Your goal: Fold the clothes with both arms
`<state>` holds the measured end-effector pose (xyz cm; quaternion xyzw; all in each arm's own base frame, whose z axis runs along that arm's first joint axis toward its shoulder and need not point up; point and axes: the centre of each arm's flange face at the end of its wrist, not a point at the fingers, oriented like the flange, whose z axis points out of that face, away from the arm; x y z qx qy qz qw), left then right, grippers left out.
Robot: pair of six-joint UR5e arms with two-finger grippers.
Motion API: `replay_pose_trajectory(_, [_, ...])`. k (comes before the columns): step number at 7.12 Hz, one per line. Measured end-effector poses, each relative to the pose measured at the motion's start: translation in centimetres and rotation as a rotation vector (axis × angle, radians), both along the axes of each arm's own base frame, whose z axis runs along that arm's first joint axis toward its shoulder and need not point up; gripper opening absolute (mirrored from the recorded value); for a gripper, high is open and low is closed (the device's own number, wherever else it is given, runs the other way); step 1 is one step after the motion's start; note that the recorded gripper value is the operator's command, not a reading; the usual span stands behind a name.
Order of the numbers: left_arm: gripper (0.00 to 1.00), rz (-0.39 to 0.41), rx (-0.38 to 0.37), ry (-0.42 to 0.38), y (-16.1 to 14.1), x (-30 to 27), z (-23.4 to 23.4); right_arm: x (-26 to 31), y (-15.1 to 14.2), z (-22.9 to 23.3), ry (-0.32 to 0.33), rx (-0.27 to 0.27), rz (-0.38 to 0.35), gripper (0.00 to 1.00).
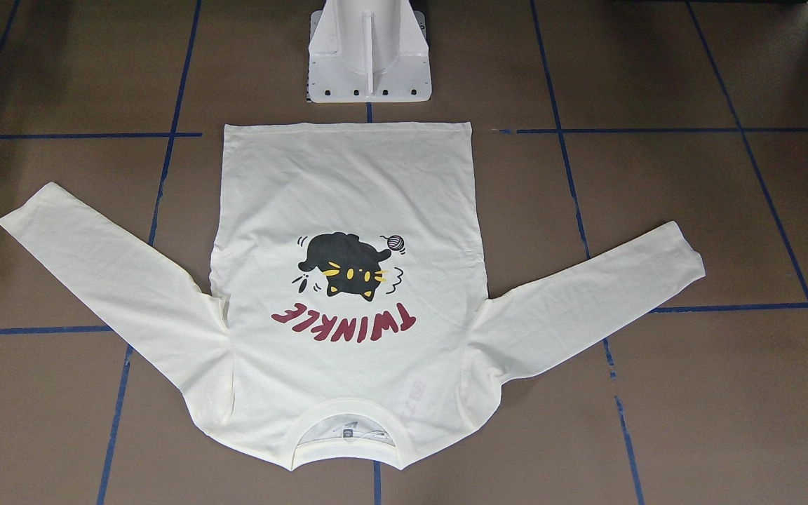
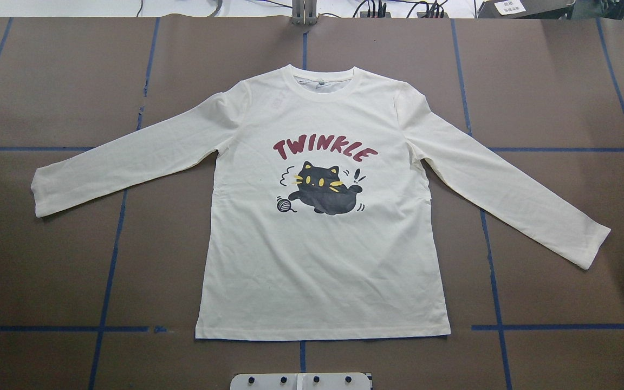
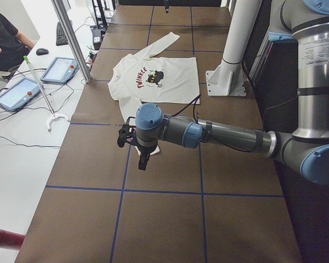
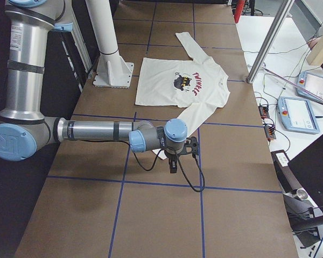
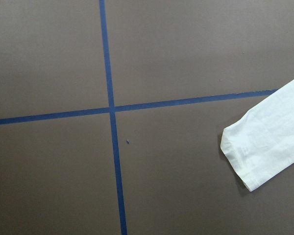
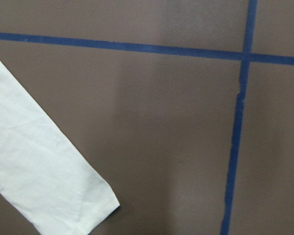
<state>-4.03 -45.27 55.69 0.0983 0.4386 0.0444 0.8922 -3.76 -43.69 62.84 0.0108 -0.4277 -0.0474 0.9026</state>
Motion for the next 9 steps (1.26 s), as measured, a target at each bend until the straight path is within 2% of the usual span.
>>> replay_pose_trajectory(2, [1.00, 0.011, 0.020, 0.035, -0.3, 0.3, 0.7, -6.3, 0.7, 0.0, -0.004, -0.068, 0.028, 0.93])
replay_pose_trajectory(5, [1.00, 0.016, 0.028, 0.045, -0.7, 0.5, 1.7, -10.9, 1.1, 3.4, -0.016, -0.111, 0.092, 0.90])
replay_pose_trajectory(6, [1.00, 0.018, 0.028, 0.051, -0.7, 0.5, 1.7, -11.7, 1.2, 3.8, -0.015, -0.123, 0.093, 0.84])
replay_pose_trajectory(8, [1.00, 0.020, 0.028, 0.058, -0.7, 0.6, 1.7, -12.9, 1.3, 3.9, -0.015, -0.148, 0.094, 0.52])
replay_pose_trajectory(9, [1.00, 0.021, 0.031, 0.058, -0.9, 0.6, 1.6, -13.2, 1.5, 4.1, -0.014, -0.162, 0.094, 0.40])
